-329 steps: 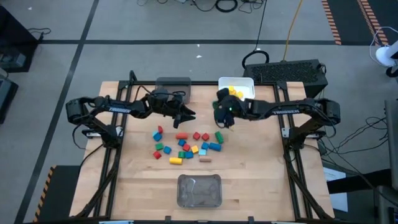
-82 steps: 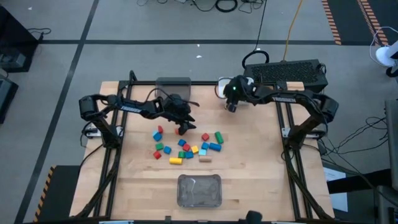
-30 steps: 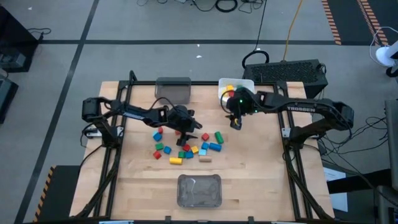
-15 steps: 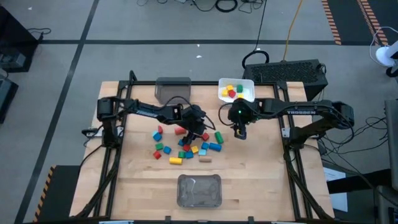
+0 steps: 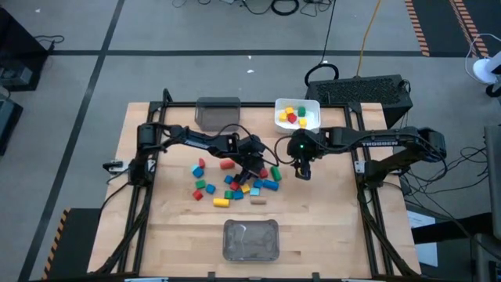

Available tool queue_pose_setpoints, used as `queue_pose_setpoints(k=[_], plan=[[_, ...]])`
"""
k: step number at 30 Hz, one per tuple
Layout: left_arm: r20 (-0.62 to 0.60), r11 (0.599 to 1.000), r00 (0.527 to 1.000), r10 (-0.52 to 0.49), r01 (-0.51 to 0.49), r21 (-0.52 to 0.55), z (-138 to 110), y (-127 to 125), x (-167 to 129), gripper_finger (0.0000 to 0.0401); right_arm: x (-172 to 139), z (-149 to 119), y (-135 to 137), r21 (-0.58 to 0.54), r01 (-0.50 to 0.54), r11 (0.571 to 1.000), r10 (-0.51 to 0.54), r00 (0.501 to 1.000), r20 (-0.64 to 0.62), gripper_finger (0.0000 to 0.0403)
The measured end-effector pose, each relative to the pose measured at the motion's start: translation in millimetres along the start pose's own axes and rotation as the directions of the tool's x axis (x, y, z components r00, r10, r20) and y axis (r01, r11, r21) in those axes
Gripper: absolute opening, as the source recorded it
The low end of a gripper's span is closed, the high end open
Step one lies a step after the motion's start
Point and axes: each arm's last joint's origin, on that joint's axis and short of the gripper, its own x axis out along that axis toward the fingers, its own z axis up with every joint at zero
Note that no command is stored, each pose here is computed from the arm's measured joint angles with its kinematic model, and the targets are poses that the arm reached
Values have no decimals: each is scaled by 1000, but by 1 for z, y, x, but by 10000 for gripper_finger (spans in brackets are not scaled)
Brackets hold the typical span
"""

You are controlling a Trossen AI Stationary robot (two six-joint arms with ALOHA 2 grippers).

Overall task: Sort blocks by size
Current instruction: Put the red square block into the white bin

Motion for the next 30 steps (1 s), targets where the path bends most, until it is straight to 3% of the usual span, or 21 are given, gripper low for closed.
queue_pose_setpoints(k=[5, 17, 25, 30], plan=[[16, 1000, 1000, 12, -11, -5, 1, 1, 0, 226, 0, 0, 2, -8, -4, 1000, 4, 1000, -3, 212], [99, 988, 995, -13, -3, 155, 8, 1, 1, 226, 0, -1, 6, 0, -12, 1000, 12, 1000, -7, 212], [73, 992, 996, -40, 31, 123, 1, -2, 8, 223, 0, 0, 7, 4, -14, 1000, 14, 1000, -3, 212], [56, 999, 998, -28, 26, 35, 1, -2, 8, 192, 0, 0, 7, 4, -12, 1000, 12, 1000, 6, 212]])
